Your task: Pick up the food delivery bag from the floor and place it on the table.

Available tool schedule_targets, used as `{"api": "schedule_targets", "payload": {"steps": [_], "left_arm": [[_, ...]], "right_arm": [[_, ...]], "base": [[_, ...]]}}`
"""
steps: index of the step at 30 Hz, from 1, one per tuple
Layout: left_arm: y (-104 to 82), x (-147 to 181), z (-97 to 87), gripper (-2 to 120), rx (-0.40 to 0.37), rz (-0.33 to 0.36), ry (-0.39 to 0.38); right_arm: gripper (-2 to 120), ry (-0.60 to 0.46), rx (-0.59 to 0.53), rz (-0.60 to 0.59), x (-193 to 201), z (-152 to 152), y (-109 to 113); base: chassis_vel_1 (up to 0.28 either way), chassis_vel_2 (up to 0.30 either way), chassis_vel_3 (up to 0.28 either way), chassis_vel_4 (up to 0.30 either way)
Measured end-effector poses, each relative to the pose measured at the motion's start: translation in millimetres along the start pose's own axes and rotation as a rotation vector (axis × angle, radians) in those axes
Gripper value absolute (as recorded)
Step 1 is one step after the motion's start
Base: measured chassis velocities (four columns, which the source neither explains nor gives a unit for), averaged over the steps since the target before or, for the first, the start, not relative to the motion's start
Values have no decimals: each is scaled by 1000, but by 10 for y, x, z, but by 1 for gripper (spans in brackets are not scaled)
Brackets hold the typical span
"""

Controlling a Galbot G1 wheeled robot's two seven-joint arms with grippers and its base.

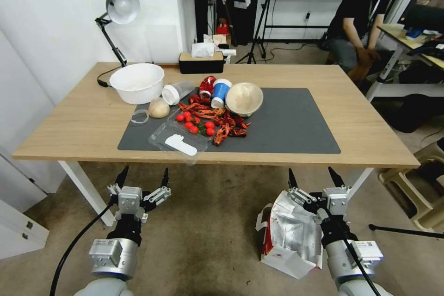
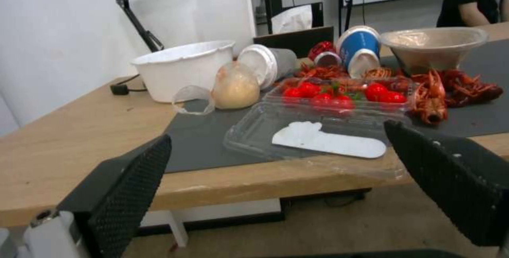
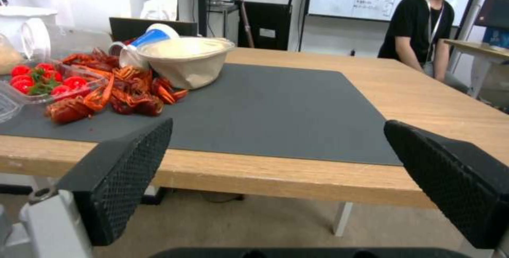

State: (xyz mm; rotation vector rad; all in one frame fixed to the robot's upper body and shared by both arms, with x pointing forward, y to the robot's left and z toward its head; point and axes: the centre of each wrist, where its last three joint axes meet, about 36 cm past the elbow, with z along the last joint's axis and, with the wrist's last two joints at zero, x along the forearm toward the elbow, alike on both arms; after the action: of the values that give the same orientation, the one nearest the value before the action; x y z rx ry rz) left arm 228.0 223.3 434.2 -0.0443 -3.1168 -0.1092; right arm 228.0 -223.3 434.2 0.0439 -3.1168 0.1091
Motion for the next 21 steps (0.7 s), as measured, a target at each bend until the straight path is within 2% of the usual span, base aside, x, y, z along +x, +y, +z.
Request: {"api": "schedule_targets", "payload": {"steps": [21], "left_arm": [[0,0,0,100,0,0,0]], "right_arm": [[100,0,0,0,0,0,0]], "base": [[0,0,0,0]]}}
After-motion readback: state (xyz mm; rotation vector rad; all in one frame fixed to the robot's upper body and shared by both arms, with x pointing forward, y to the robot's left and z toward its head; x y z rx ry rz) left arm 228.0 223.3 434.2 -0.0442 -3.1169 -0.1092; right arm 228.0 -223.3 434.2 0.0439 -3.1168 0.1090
